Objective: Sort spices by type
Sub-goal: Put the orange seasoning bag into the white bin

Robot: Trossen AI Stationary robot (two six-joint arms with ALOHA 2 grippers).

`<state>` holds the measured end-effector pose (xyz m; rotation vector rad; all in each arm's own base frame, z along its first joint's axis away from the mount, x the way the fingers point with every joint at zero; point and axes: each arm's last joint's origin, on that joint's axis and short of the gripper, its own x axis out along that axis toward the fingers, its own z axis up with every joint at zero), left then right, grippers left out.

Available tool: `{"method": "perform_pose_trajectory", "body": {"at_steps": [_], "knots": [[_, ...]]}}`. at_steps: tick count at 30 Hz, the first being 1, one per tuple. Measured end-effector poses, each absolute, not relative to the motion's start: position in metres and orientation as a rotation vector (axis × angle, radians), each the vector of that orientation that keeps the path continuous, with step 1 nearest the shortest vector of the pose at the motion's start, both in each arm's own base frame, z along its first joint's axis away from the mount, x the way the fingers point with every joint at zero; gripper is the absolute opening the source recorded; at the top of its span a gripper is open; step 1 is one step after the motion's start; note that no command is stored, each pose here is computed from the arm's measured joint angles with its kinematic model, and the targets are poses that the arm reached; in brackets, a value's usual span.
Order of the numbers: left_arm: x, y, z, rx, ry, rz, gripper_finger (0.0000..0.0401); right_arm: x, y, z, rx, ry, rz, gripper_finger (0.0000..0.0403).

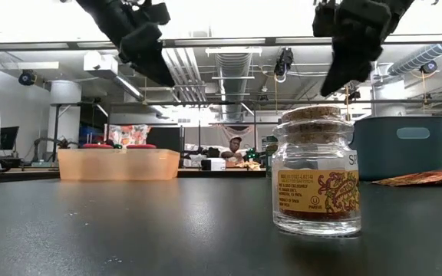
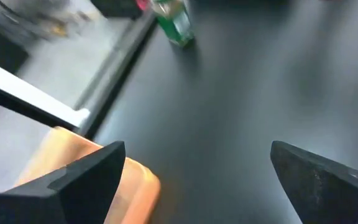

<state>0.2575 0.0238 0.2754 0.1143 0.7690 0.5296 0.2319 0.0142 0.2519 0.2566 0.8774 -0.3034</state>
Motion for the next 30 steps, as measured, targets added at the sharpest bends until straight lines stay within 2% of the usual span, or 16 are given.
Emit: {"method": "perform_pose_trajectory", "body": {"at_steps": [4, 15, 22, 30], "knots": [[0.261, 0.005, 0.277, 0.212, 0.689, 0.576, 0.0386, 0.225, 0.013, 0.252, 0.278, 0.961, -0.349, 0.0034], [0.267, -0.02, 0.275, 0.232, 0.554, 0.491, 0.0386, 0.211, 0.006, 0.244, 0.413, 1.092, -0.515, 0.0034], [0.268, -0.03, 0.265, 0.304, 0.436, 0.437, 0.0386, 0.216, 0.005, 0.223, 0.502, 1.227, -0.66, 0.0034], [0.261, -0.038, 0.273, 0.387, 0.276, 0.389, 0.0386, 0.232, 0.008, 0.202, 0.505, 1.39, -0.648, 0.0034]]}}
